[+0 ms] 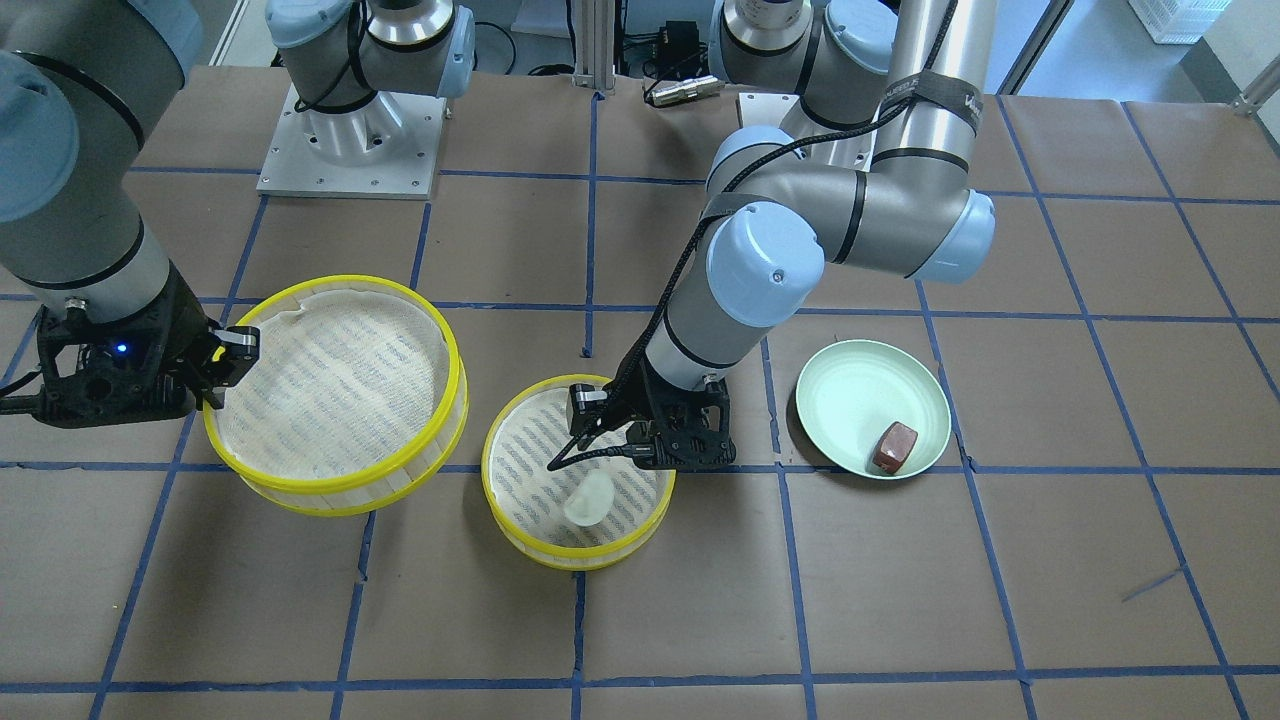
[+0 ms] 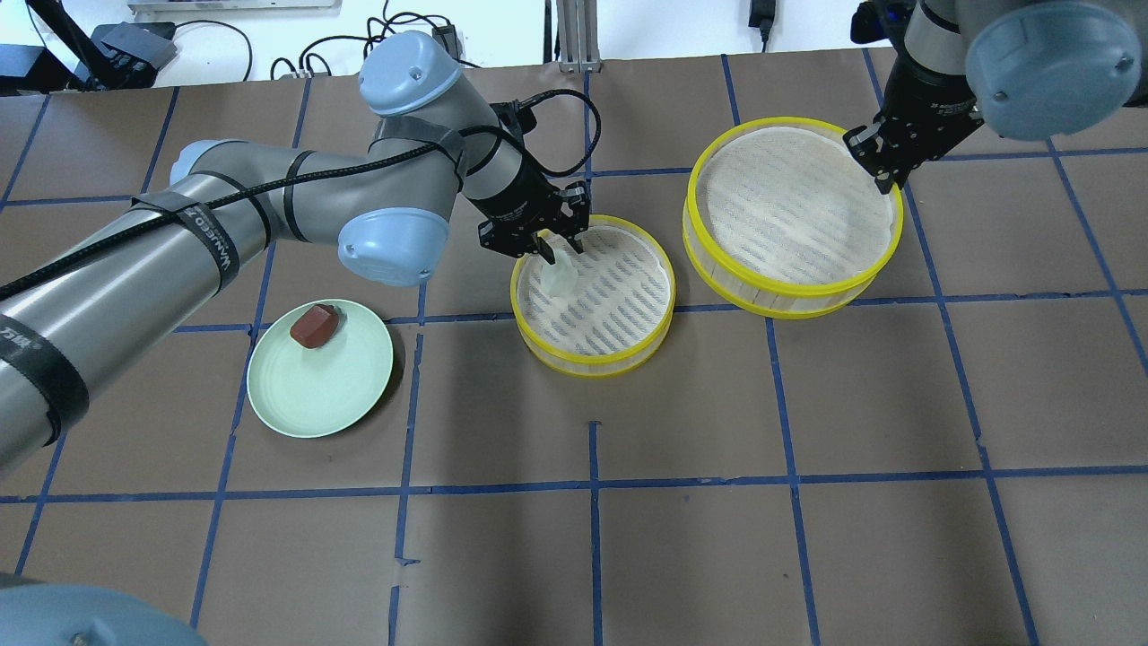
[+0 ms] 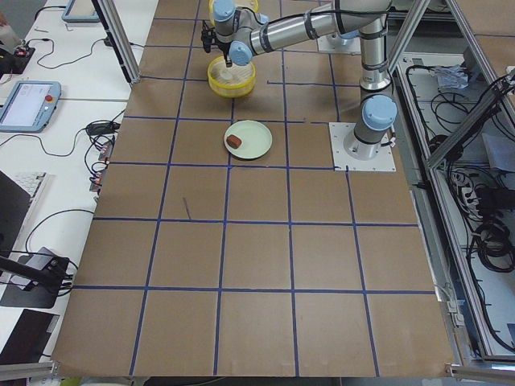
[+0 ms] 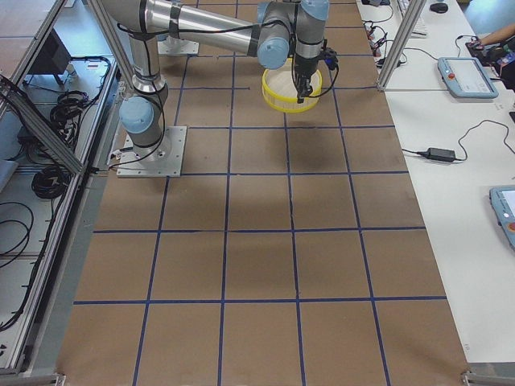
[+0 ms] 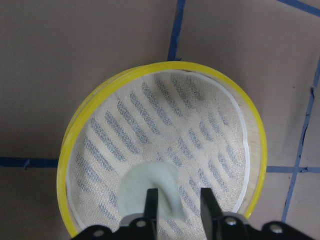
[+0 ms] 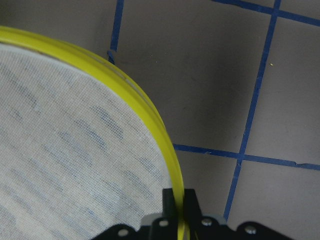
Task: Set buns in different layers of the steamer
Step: 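Lower the white bun into the bottom steamer tier and open the left gripper, then restack the top tier with the right gripper while the left reaches the brown bun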
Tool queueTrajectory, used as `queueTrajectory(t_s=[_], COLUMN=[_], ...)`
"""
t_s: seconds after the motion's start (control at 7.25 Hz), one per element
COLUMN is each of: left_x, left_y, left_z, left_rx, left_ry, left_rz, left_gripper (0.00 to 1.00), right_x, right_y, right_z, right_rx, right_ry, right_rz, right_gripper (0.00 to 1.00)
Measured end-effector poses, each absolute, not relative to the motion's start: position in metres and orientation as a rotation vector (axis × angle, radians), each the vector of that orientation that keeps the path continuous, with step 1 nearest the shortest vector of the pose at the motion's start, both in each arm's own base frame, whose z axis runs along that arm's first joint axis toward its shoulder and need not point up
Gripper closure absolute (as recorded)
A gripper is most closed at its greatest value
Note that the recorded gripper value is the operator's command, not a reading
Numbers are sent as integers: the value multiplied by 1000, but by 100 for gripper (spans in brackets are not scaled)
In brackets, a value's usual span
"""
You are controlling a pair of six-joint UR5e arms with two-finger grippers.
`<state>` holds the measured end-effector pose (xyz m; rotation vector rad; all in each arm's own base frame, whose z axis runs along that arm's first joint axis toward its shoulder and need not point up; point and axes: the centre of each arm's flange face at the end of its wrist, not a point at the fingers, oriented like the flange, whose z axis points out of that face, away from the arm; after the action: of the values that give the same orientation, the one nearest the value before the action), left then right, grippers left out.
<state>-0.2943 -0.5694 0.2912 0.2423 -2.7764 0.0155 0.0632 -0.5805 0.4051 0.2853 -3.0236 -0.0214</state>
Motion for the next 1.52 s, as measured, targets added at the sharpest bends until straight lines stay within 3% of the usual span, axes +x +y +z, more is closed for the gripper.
queueTrajectory(t_s=[0.28, 0.55, 0.97, 1.52], left_x=[-282, -203, -76, -12], left_y=[-572, -586, -573, -554], left_z=[301, 299, 270, 229], left_rx=[178, -19, -69, -255], left_ry=[-2829, -3005, -3130, -3136], left_rz=[83, 132, -59, -137], left_gripper=[0, 0, 0, 0], right_x=[64, 73, 138, 224], right_y=[-580, -573, -561, -551], right_z=[404, 400, 388, 371], right_rx=[277, 186, 22, -105], right_ry=[-3031, -3043, -3046, -3042], right_rz=[-29, -55, -46, -3], right_gripper=[94, 94, 94, 94])
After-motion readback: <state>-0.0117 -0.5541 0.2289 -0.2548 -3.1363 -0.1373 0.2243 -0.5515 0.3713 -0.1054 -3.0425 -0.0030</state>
